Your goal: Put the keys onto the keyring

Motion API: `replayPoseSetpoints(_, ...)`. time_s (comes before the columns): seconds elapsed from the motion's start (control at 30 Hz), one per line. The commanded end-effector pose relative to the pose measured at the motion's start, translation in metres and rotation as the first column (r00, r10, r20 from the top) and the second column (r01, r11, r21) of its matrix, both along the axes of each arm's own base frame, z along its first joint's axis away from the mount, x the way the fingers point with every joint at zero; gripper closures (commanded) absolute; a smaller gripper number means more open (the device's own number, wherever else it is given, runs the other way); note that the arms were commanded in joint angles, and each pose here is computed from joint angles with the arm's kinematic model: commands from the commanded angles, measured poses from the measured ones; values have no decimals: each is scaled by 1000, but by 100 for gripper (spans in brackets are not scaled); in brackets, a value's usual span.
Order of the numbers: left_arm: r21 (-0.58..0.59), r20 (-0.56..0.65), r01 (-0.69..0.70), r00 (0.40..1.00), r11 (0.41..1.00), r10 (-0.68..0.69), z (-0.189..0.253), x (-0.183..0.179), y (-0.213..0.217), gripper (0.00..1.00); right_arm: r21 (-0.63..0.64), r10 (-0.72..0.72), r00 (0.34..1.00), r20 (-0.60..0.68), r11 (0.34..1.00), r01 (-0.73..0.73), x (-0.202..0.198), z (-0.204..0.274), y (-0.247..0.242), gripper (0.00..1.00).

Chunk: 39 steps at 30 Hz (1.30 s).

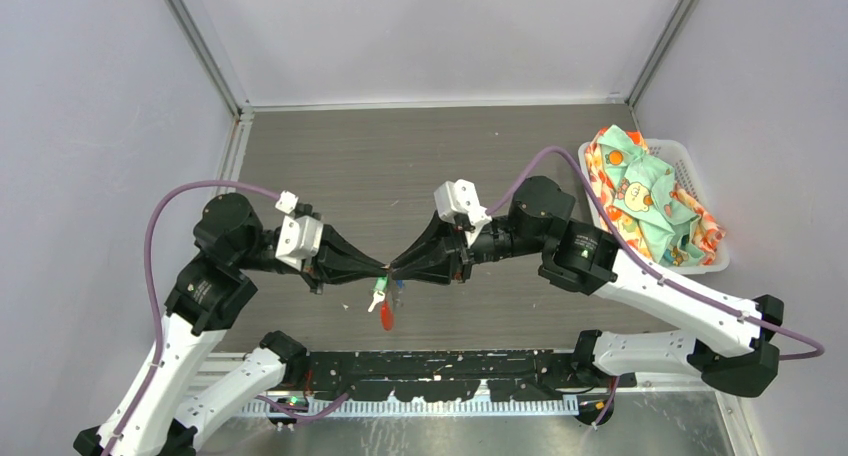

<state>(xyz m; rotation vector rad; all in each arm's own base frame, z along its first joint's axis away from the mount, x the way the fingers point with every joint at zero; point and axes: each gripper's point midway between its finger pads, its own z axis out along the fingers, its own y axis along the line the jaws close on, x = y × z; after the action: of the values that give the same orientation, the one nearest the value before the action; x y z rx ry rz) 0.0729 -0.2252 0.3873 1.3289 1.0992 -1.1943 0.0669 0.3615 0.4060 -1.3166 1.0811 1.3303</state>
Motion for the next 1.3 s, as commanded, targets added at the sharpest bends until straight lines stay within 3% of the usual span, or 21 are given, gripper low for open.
replayPoseSetpoints(0.0, -34, 60, -8, 998, 999, 10, 10, 1, 1, 100, 51, 7, 1000, 16, 999, -8, -2, 23, 3, 76)
replayPoseSetpoints(0.27, -36, 67, -7, 998, 999, 9, 10, 0, 1, 100, 24, -33, 999, 1, 999, 33, 6, 16, 5, 69)
replayPoseSetpoints(0.33, -36, 67, -8, 998, 999, 10, 10, 0, 1, 100, 24, -31, 1000, 5, 999, 31, 6, 16, 5, 77)
replayPoseSetpoints(0.4, -36, 69, -8, 998, 999, 10, 10, 0, 1, 100, 26, -26, 1000, 6, 999, 26, 5, 17, 4, 95)
replayPoseSetpoints(0.43, -35, 69, -7, 998, 999, 9, 9, 0, 1, 100, 27, -32, 999, 3, 999, 32, 6, 18, 5, 99)
replayPoseSetpoints(0.6, -6, 81, 1, 997, 1000, 0, -4, -1, 2, 100, 26, -67, 998, -15, 997, 67, 11, 19, 4, 99)
replayPoseSetpoints(0.63, 14, 90, -4, 996, 1000, 2, -11, 1, 3, 98, 6, -77, 997, -21, 997, 77, 12, 17, 4, 99)
replayPoseSetpoints(0.77, 80, 90, -59, 995, 995, 52, -29, 8, 8, 69, -97, -100, 995, -13, 990, 98, 16, 8, -1, 99)
replayPoseSetpoints(0.87, 107, 92, -82, 993, 991, 73, -31, 10, 11, 60, -208, -95, 995, -6, 974, 92, 16, -5, -5, 99)
replayPoseSetpoints(1.03, 163, 85, -75, 994, 984, 62, -33, 15, 11, 59, -361, -69, 997, -39, 931, 51, 15, -23, -5, 99)
replayPoseSetpoints(1.27, 151, 96, -55, 995, 987, 41, -22, 15, 8, 66, -454, -59, 996, -61, 891, 25, 16, -29, -2, 99)
